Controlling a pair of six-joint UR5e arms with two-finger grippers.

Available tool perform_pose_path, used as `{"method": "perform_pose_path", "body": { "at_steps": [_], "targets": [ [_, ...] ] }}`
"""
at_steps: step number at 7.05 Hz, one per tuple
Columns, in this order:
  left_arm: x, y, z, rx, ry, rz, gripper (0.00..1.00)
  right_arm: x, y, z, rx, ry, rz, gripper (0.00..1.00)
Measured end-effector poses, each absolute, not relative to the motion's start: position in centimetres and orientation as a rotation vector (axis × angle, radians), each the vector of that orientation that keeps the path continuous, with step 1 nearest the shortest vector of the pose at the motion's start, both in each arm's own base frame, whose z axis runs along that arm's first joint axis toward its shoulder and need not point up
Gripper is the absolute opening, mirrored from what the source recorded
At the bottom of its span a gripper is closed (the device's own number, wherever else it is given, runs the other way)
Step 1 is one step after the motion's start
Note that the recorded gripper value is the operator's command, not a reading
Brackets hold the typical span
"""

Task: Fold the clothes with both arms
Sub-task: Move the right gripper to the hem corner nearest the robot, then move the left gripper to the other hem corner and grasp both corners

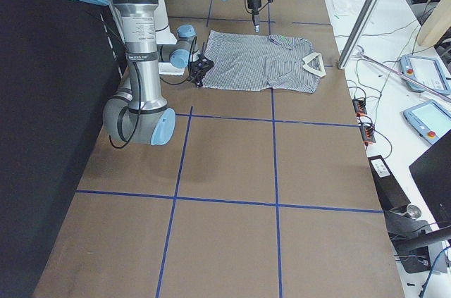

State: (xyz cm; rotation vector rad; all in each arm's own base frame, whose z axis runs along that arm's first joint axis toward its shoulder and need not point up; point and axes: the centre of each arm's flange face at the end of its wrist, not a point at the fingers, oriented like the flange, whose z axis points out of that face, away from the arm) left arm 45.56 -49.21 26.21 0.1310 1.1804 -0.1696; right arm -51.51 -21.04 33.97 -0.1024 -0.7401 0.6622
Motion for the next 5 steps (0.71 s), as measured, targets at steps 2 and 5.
{"method": "perform_pose_path", "body": {
  "at_steps": [2,5],
  "targets": [
    [44.2,-48.2,26.2,0.128,1.192,-0.192,0.76,-51.3,-20.9,33.4,-0.108,-0.751,0.659,0.00],
    [44.4,-38.2,27.2,0.091,1.171,-0.355,0.74,-50.4,-20.9,32.2,-0.115,-0.779,0.657,0.00]
  ]
}}
